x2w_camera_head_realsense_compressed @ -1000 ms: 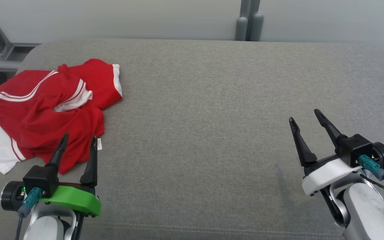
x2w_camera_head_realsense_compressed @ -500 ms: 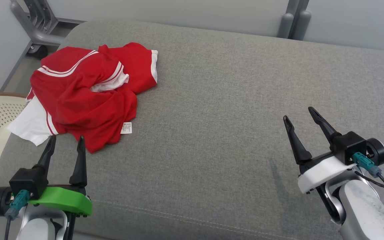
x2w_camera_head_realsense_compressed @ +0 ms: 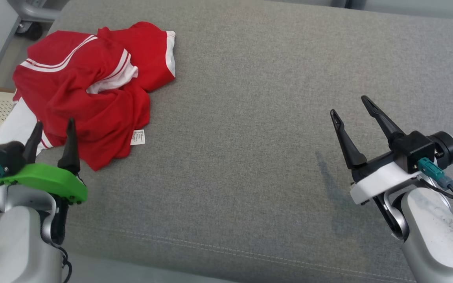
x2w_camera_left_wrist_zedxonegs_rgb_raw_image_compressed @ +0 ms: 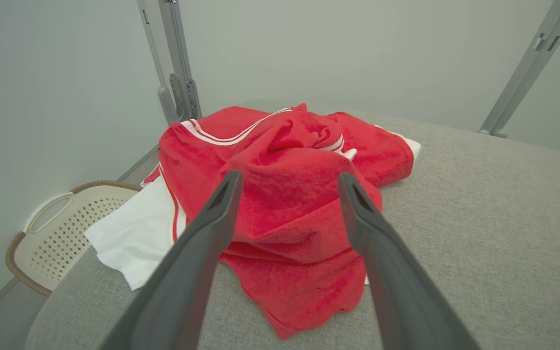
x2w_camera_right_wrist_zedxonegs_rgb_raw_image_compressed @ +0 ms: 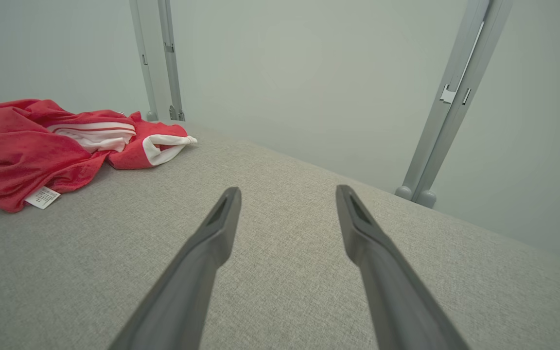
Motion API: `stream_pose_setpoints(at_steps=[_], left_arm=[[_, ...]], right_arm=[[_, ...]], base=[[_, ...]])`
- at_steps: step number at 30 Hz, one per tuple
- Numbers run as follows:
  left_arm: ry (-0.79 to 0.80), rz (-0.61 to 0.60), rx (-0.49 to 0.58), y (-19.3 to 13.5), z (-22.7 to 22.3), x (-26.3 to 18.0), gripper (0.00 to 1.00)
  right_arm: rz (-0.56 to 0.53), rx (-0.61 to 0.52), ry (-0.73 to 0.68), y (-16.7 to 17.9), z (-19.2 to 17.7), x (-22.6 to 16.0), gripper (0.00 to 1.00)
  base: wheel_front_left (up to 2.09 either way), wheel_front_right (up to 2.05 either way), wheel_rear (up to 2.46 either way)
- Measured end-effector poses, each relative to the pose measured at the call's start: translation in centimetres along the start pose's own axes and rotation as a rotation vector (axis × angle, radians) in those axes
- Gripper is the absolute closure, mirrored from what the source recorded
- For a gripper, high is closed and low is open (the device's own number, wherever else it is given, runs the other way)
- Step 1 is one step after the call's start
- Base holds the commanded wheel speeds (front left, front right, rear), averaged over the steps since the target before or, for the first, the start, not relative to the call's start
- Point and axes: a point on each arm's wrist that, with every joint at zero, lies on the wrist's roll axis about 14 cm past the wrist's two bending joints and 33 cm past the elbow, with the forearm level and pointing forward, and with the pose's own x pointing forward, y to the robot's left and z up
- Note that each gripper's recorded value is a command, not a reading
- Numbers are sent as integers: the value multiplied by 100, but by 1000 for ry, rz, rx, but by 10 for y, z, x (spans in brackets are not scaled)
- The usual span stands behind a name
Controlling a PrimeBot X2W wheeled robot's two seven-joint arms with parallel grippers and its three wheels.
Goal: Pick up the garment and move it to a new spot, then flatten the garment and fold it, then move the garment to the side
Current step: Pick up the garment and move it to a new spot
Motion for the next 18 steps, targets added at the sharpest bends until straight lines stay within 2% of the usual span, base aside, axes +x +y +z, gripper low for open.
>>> stream_pose_setpoints(at_steps=[3,7,10,18], left_arm=[[80,16,10,9,-7,20,0],[235,41,-24,15,-39,33,0],[334,44,-3,18,-58,39,0],[485,44,26,20,-86,58,0]], right_arm=[[3,12,7,-2,-8,6,0],[16,33,20,-3,-20,13,0],[9,44,31,-7,-28,16,0],[-31,50,76,-22,-45,8,0]], base=[[0,0,0],[0,0,0],[0,0,0],[0,0,0]])
